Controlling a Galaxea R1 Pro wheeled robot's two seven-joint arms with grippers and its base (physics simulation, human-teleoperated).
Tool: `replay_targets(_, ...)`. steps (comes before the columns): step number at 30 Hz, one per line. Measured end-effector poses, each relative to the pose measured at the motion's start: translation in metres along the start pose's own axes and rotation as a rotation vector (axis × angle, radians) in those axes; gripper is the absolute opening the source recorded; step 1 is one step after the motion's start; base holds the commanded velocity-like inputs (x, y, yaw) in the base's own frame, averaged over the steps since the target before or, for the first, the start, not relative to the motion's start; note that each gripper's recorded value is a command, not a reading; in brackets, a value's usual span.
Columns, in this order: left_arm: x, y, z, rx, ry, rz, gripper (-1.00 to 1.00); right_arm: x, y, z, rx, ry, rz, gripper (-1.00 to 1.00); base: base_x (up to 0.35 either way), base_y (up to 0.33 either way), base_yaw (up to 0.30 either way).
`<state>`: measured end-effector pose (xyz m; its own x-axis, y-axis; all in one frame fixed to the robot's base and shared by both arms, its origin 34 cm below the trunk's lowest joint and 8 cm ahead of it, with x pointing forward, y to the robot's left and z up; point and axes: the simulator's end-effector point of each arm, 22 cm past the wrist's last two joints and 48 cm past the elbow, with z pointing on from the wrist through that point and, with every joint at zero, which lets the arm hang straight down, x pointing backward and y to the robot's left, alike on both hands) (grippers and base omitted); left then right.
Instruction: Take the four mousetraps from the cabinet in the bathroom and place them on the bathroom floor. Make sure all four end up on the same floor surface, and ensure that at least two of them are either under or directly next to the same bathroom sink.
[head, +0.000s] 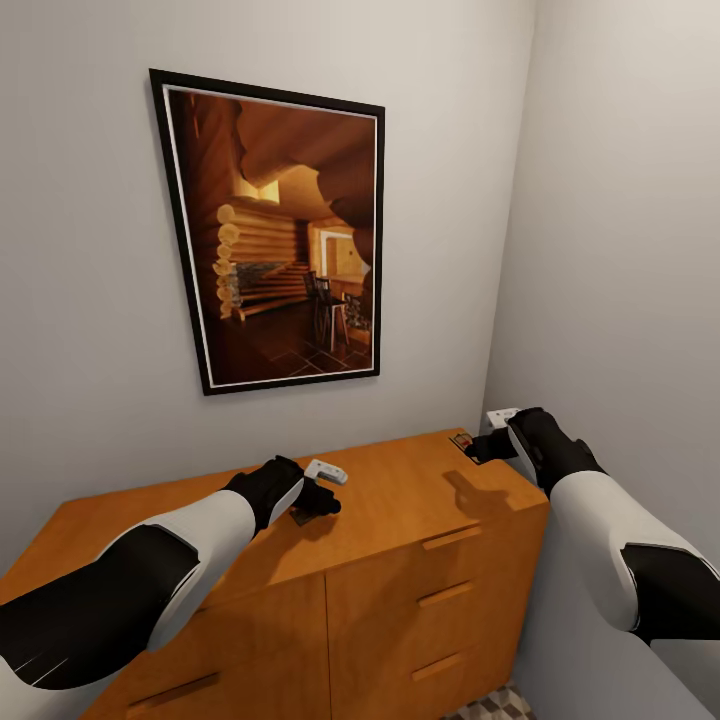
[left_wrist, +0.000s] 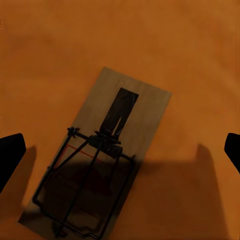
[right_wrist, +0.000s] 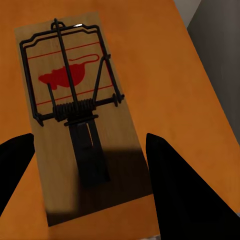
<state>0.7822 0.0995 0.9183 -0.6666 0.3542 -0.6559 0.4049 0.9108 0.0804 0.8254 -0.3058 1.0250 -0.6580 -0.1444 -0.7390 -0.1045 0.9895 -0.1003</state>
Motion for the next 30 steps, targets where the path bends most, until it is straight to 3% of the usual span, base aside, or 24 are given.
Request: replay_targets(30, -0.0012, -0.0001, -0.0001, 0.0, -0.005, 0.0, 1.0, -0.0001, 0.0007, 0.0, -0.003, 0.0, 0.001, -1.0, 0.0, 0.0, 0.0)
